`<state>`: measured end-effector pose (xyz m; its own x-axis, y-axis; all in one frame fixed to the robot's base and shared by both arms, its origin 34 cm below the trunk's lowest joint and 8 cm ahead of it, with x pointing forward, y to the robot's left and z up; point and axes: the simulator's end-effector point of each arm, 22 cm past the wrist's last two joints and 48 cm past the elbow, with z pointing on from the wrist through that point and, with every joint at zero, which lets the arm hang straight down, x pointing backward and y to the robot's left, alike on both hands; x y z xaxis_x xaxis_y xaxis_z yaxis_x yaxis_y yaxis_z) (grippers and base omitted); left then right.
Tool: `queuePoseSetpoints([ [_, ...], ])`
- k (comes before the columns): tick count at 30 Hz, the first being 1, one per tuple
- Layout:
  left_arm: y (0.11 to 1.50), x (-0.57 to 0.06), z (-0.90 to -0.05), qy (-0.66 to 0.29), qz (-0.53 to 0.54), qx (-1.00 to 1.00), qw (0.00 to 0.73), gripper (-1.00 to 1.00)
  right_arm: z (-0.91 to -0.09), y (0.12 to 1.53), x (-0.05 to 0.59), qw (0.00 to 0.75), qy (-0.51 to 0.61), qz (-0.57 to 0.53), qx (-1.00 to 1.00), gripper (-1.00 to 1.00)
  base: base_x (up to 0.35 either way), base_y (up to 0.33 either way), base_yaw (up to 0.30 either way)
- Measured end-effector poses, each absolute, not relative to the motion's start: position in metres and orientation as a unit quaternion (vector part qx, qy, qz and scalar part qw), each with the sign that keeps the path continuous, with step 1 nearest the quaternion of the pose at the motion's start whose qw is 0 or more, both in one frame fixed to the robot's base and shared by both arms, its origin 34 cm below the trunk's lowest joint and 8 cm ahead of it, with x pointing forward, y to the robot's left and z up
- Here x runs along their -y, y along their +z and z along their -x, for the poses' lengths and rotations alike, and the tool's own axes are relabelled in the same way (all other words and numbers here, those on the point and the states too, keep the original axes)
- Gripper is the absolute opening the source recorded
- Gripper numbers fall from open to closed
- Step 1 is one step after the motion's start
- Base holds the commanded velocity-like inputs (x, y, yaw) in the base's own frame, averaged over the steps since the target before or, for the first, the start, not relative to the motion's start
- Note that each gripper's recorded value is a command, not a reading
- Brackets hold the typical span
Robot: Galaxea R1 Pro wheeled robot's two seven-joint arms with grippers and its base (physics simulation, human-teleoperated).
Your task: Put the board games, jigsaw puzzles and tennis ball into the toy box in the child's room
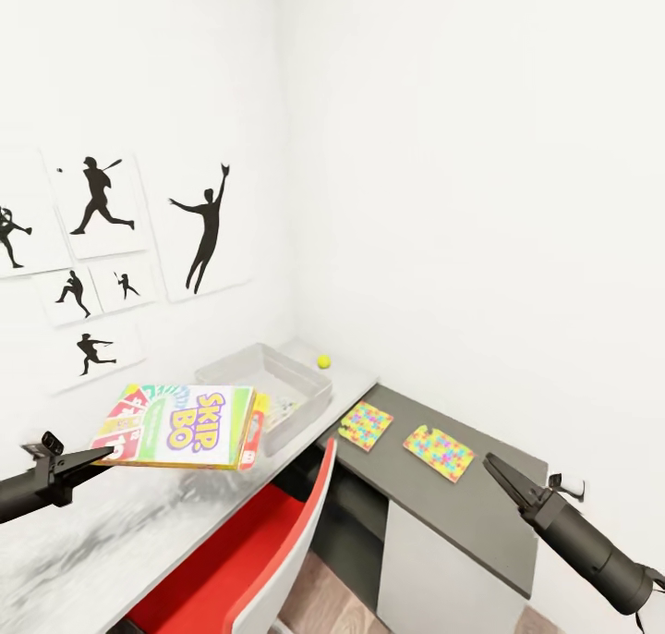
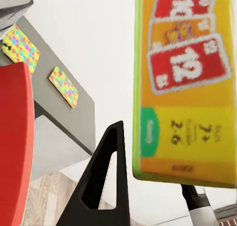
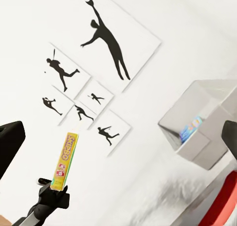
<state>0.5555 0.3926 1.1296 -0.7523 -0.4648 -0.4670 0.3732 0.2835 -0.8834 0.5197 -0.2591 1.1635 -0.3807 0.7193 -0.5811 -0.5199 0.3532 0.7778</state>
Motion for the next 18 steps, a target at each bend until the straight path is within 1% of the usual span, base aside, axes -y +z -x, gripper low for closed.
queuePoseSetpoints([
  [4, 1.1297, -0.3925, -0.5554, -0.598, 0.032, -0.72, 0.35, -1.0, -0.5197, 1.1635, 0.2591, 0.55, 0.563, -0.082, -0.611, 1.0, 0.297, -0.09, 0.29],
  [12, 1.1296, -0.3925, -0.5553, -0.598, 0.032, -0.72, 0.35, -1.0, -0.5198, 1.1635, 0.2591, 0.55, 0.563, -0.082, -0.611, 1.0, 0.293, -0.014, 0.29],
  [18, 1.1298, -0.3924, -0.5555, -0.598, 0.031, -0.72, 0.35, -1.0, -0.52, 1.1633, 0.2591, 0.55, 0.563, -0.082, -0.611, 1.0, 0.178, -0.001, 0.29],
])
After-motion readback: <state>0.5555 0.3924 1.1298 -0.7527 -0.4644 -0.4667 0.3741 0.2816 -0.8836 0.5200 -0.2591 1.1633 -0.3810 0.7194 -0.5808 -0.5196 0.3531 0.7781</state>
